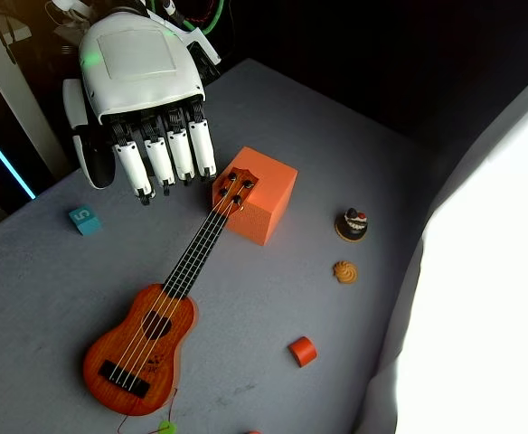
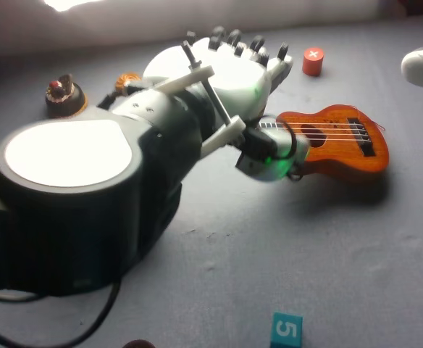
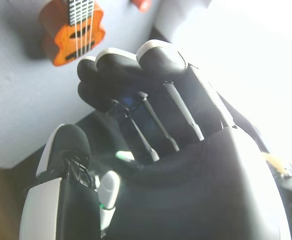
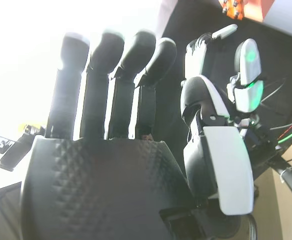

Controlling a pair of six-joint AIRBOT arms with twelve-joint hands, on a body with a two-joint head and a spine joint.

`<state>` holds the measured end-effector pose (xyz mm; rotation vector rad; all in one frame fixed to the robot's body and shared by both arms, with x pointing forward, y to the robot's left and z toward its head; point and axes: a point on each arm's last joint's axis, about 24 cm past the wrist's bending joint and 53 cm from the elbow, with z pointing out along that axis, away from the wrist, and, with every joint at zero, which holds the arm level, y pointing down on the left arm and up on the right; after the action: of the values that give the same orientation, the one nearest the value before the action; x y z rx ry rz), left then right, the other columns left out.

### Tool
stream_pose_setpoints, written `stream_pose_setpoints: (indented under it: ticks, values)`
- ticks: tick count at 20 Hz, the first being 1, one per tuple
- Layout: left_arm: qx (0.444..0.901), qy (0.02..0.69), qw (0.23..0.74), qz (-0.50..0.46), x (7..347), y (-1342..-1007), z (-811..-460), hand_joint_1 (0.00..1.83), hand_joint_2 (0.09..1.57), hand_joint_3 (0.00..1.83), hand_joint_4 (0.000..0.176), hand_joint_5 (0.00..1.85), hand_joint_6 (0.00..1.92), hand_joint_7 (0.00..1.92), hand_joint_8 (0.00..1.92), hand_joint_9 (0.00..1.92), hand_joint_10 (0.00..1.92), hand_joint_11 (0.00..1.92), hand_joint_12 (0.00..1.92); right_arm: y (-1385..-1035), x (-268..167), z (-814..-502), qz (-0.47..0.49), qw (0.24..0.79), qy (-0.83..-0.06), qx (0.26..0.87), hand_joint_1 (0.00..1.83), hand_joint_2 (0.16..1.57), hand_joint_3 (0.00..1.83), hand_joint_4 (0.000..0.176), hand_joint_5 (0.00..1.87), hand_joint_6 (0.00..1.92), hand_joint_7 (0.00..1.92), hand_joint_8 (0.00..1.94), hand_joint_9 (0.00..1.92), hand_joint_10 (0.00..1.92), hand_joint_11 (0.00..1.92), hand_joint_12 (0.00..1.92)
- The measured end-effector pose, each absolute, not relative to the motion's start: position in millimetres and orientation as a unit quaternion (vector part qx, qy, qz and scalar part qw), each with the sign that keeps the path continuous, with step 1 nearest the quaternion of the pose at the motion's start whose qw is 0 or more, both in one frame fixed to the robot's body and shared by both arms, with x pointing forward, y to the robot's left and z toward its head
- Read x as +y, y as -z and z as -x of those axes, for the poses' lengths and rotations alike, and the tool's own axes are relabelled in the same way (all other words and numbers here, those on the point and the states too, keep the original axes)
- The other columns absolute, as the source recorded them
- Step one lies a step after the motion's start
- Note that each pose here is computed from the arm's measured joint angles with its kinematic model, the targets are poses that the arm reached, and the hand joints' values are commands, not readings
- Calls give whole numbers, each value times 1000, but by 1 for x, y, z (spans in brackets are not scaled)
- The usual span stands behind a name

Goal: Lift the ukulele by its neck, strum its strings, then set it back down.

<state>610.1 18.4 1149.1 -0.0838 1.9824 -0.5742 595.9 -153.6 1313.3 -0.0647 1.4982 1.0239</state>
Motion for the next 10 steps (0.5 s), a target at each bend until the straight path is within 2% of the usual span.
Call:
stream_pose_setpoints:
  ticks: [2, 4, 6, 8, 10]
  values:
    - [830, 223, 511, 33, 19, -1138, -610, 69, 1322, 16, 69, 0, 0, 0, 0, 24, 6, 0, 351, -1313, -154, -596, 28, 615, -444, 650, 172, 1298, 16, 0, 153, 72, 239, 2, 143, 98, 0, 553]
    - [834, 209, 509, 31, 18, -1126, -613, 107, 1307, 0, 70, 17, 5, 11, 3, 37, 5, 0, 453, -1313, -154, -596, 28, 615, -444, 650, 207, 1287, 2, 0, 168, 49, 255, 4, 182, 79, 0, 647]
    - [836, 204, 509, 27, 15, -1120, -615, 72, 1322, 4, 66, 5, 0, 3, 0, 35, 1, 0, 382, -1313, -154, -596, 28, 615, -444, 650, 241, 1292, 1, 0, 182, 36, 236, 2, 199, 65, 0, 692]
    - [835, 202, 512, 25, 12, -1119, -621, 95, 1322, 2, 63, 6, 2, 0, 0, 34, 1, 0, 368, -1313, -153, -596, 28, 615, -445, 650, 244, 1293, 1, 0, 180, 30, 225, 1, 189, 54, 0, 682]
    - [833, 195, 518, 26, 14, -1117, -629, 55, 1336, 6, 57, 2, 1, 3, 0, 20, 0, 0, 362, -1313, -153, -596, 28, 615, -445, 650, 213, 1299, 2, 0, 178, 20, 229, 1, 172, 35, 0, 579]
